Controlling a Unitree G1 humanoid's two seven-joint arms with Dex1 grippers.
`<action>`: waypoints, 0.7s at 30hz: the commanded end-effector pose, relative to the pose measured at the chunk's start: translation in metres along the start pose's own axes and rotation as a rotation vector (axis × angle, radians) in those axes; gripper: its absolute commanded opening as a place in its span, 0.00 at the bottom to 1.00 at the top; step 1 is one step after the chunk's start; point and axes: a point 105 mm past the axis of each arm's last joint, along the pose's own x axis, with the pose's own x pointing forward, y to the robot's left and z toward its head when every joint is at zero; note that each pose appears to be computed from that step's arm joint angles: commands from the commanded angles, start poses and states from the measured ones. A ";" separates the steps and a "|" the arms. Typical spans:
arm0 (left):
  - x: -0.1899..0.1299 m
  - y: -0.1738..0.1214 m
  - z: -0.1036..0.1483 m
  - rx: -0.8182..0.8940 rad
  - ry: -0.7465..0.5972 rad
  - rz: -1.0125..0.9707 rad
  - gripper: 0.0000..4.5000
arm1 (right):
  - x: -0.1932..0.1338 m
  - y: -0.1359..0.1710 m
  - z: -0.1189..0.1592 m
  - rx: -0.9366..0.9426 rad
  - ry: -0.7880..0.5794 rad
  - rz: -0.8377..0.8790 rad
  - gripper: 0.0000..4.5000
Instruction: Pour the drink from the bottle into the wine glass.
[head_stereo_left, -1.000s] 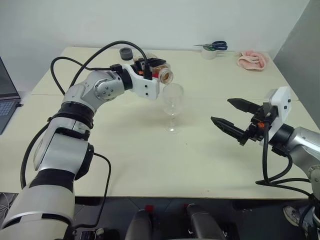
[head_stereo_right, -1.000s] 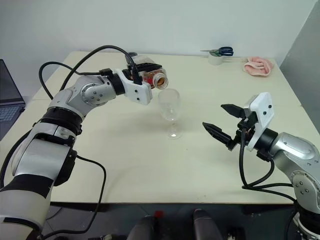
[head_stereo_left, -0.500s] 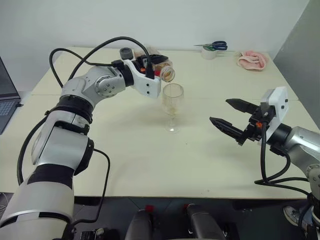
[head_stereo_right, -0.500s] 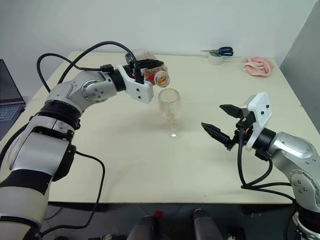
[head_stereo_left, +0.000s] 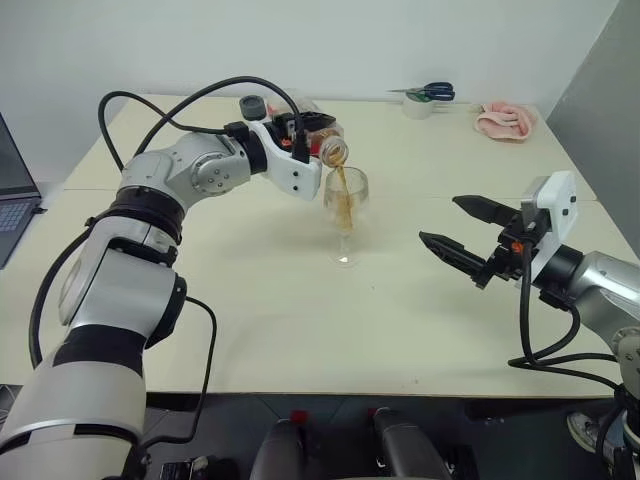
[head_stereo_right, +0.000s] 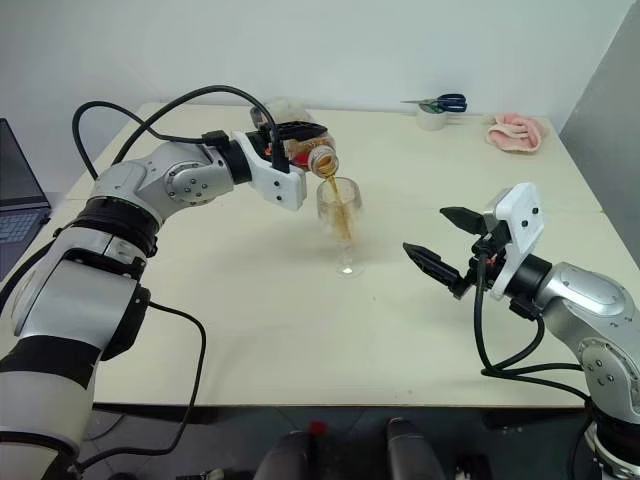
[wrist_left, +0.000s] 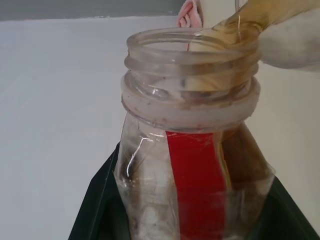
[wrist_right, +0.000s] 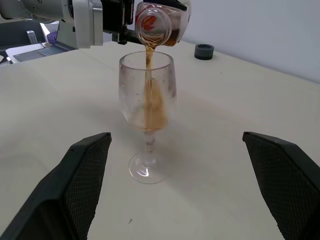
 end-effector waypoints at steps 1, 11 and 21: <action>-0.003 0.032 -0.003 0.041 0.009 0.087 0.39 | 0.001 0.004 0.013 -0.047 -0.037 0.016 1.00; -0.002 0.036 -0.004 0.054 0.011 0.093 0.39 | 0.004 0.004 0.015 -0.052 -0.052 0.022 1.00; -0.003 0.040 -0.006 0.077 0.023 0.099 0.39 | 0.007 0.004 0.015 -0.054 -0.058 0.023 1.00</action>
